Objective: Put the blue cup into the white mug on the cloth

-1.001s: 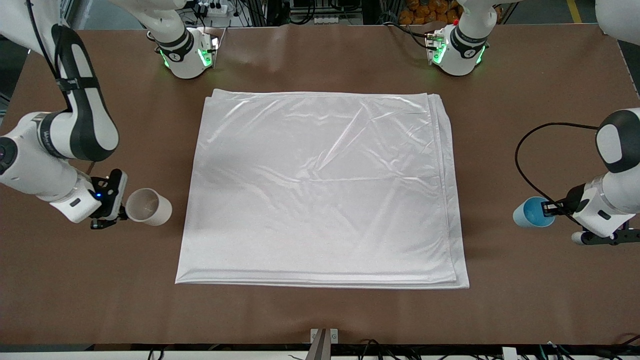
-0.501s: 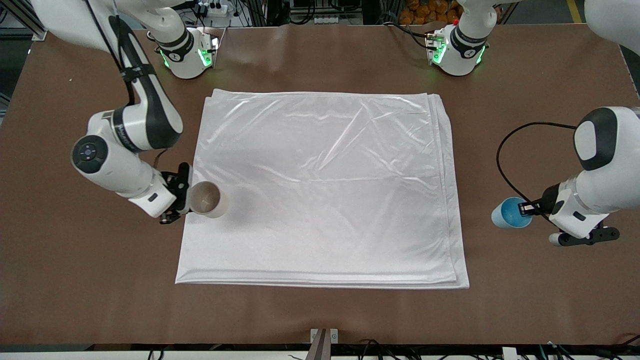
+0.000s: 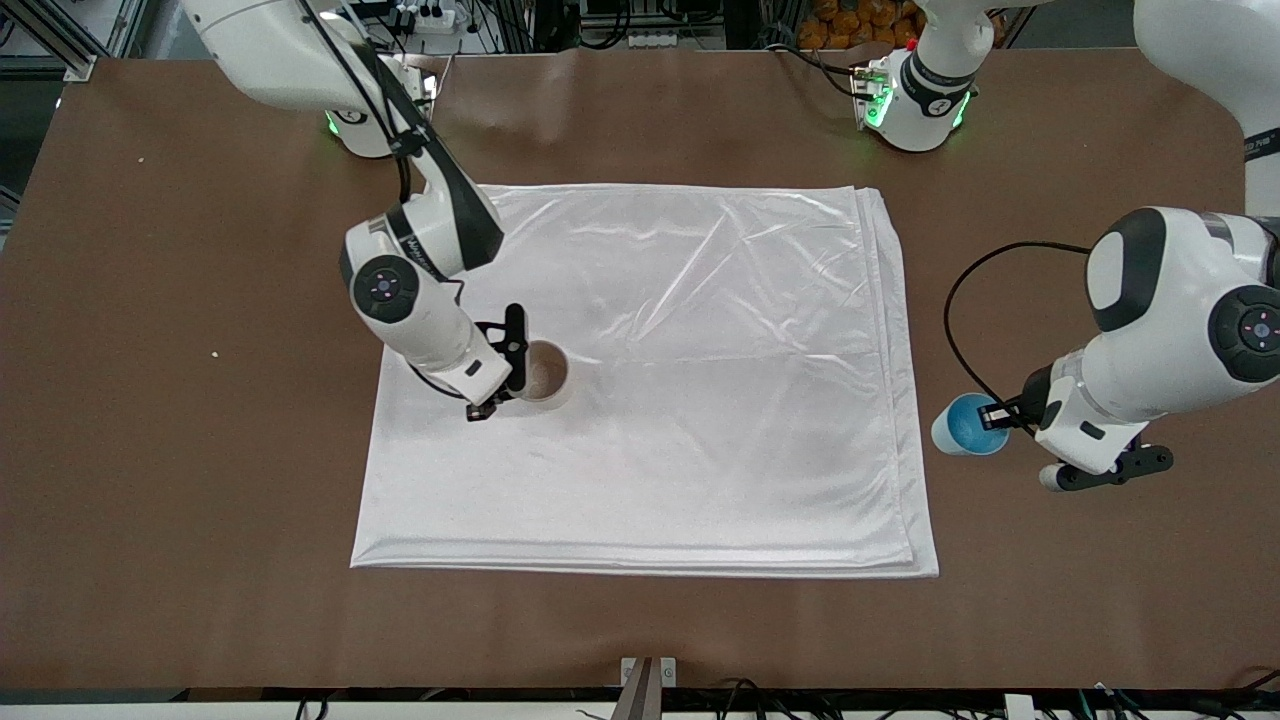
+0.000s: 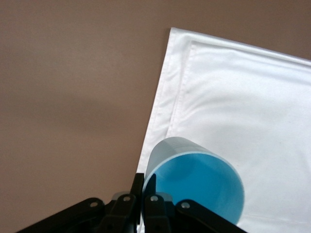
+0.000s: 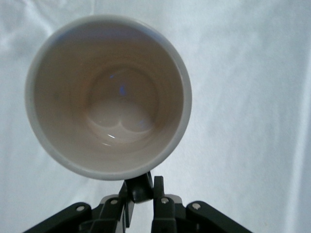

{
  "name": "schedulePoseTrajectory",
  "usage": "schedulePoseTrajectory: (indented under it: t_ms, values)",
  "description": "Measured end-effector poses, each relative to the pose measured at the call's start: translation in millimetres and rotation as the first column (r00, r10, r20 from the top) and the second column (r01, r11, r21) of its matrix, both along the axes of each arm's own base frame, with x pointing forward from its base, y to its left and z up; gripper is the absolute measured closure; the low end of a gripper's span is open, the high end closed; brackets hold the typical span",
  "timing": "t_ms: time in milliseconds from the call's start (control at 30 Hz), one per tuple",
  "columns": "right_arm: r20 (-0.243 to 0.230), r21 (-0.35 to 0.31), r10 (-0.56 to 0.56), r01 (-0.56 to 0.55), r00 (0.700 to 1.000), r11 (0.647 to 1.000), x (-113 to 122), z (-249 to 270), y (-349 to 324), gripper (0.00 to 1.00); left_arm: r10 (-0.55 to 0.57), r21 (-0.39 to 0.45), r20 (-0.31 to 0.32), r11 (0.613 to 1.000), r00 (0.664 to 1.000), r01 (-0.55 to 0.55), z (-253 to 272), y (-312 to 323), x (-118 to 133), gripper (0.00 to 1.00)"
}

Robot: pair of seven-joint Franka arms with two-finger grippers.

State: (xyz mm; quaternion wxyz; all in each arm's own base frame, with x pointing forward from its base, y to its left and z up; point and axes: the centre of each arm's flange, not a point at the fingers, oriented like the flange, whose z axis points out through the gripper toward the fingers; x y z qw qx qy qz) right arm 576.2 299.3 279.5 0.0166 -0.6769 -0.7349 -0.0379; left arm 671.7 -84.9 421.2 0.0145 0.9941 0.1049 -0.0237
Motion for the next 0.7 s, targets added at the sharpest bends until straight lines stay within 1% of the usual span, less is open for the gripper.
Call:
schedulePoseTrajectory:
  t_ms: [167, 267, 367, 467, 601, 701]
  values:
    - [-0.002, 0.002, 0.016, -0.016, 1.0, 1.0, -23, -9, 44, 0.81, 0.007, 0.001, -0.001, 1.0, 1.0, -0.007, 0, -20, -3, 0.96]
    - [-0.002, 0.003, 0.027, -0.027, 1.0, 1.0, -32, -9, 59, 0.81, -0.004, 0.001, -0.001, 1.0, 1.0, 0.004, 0, -29, -4, 0.96]
    - [0.008, 0.009, 0.041, -0.041, 0.999, 0.999, -38, -8, 69, 0.81, -0.025, 0.001, -0.002, 1.0, 1.0, 0.025, 0, -43, -7, 0.96]
    - [0.028, 0.022, 0.048, -0.049, 0.998, 0.999, -40, -12, 78, 0.81, -0.051, 0.001, -0.002, 0.999, 0.999, 0.051, 0, -61, -11, 0.96]
    - [0.05, 0.035, 0.043, -0.045, 0.998, 0.998, -43, -28, 87, 0.81, -0.074, 0.002, -0.003, 0.997, 0.997, 0.074, 0, -88, -17, 0.96]
    - [0.053, 0.033, 0.037, -0.039, 0.998, 0.999, -46, -41, 92, 0.81, -0.072, 0.004, -0.006, 0.997, 0.997, 0.072, -1, -109, -23, 0.96]
